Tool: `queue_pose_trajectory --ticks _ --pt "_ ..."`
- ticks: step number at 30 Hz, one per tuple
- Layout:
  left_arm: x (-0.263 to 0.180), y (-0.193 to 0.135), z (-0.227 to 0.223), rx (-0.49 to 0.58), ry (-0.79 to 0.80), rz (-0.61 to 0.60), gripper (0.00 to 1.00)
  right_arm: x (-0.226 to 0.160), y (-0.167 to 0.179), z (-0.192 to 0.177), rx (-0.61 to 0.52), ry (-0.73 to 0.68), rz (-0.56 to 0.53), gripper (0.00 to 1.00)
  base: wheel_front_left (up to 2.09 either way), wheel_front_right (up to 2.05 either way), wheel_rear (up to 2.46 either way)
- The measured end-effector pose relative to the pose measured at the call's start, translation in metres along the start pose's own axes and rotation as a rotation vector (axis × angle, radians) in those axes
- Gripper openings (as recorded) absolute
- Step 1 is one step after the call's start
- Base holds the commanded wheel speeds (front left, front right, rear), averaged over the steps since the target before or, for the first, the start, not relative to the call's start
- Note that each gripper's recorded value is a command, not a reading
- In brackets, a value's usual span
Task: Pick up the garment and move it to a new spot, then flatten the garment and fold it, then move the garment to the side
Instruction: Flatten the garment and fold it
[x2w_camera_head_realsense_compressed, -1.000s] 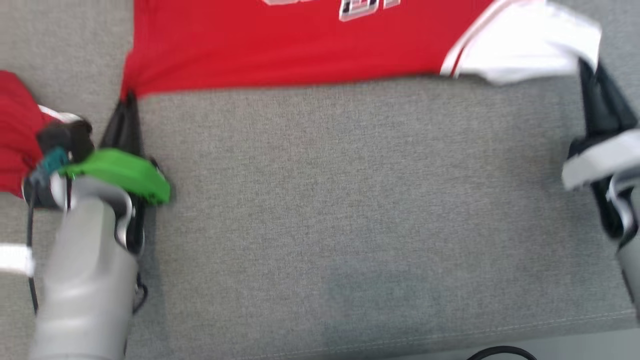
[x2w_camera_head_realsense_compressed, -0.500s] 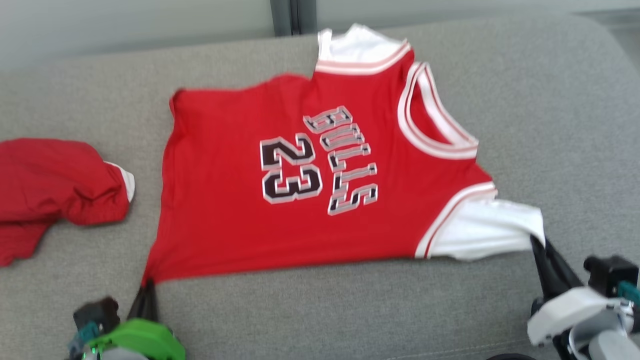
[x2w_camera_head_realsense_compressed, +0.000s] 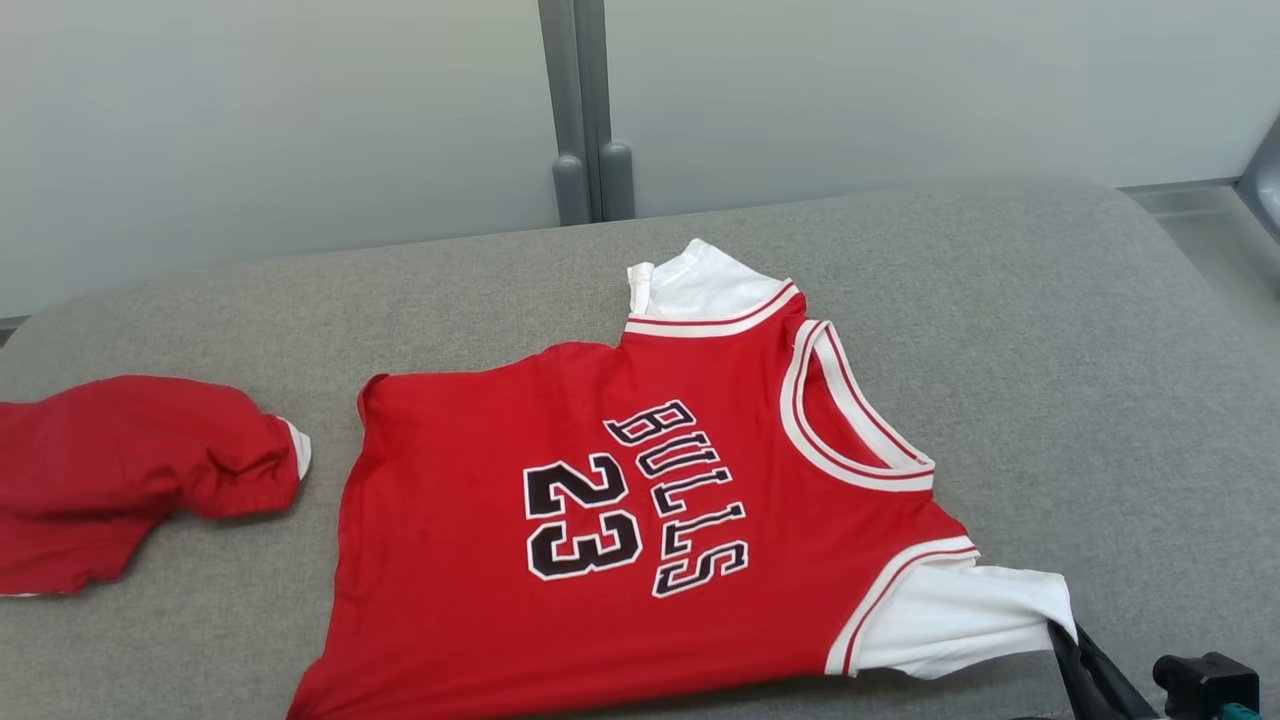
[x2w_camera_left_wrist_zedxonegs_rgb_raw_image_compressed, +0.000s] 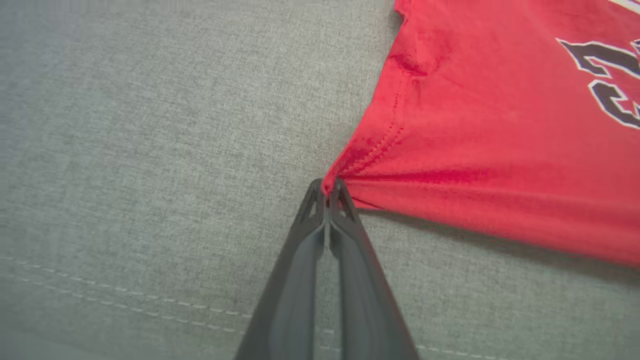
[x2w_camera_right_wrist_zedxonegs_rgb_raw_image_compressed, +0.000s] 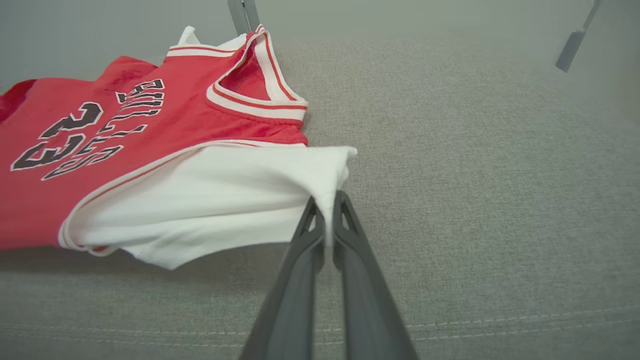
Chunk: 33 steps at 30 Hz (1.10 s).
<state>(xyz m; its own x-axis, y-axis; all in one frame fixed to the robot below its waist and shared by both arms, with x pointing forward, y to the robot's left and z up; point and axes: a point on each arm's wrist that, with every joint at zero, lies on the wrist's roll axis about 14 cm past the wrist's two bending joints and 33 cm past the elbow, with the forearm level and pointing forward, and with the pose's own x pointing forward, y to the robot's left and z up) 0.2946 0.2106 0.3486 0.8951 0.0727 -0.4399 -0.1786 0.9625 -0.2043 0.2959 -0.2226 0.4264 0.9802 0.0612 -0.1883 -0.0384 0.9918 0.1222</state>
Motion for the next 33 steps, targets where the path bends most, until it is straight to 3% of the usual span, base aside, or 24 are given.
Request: queue_pose_trajectory --ticks 9,18,30,31,32,33 --pt "0.007 -0.012 0.035 0.011 -0.111 -0.043 0.00 0.020 0.011 0.024 -0.018 -0.062 0.043 0.00 0.00 0.00 0.00" --pt "0.047 -0.046 0.080 0.053 -0.185 -0.122 0.00 0.088 0.023 0.045 -0.094 -0.067 0.096 0.00 0.00 0.00 0.00" --pt "0.095 -0.054 0.083 0.096 -0.130 -0.117 0.01 0.159 0.038 0.031 -0.145 0.020 0.141 0.00 0.00 0.00 0.00" --pt "0.097 -0.054 0.081 0.099 -0.124 -0.114 0.42 0.162 0.037 0.027 -0.140 0.030 0.135 0.49 0.00 0.00 0.00" --pt "0.098 -0.053 0.079 0.103 -0.114 -0.112 0.42 0.164 0.034 0.024 -0.137 0.042 0.127 0.49 0.00 0.00 0.00" --pt "0.099 -0.053 0.077 0.104 -0.109 -0.110 1.00 0.165 0.033 0.021 -0.133 0.050 0.121 1.00 0.00 0.00 0.00"
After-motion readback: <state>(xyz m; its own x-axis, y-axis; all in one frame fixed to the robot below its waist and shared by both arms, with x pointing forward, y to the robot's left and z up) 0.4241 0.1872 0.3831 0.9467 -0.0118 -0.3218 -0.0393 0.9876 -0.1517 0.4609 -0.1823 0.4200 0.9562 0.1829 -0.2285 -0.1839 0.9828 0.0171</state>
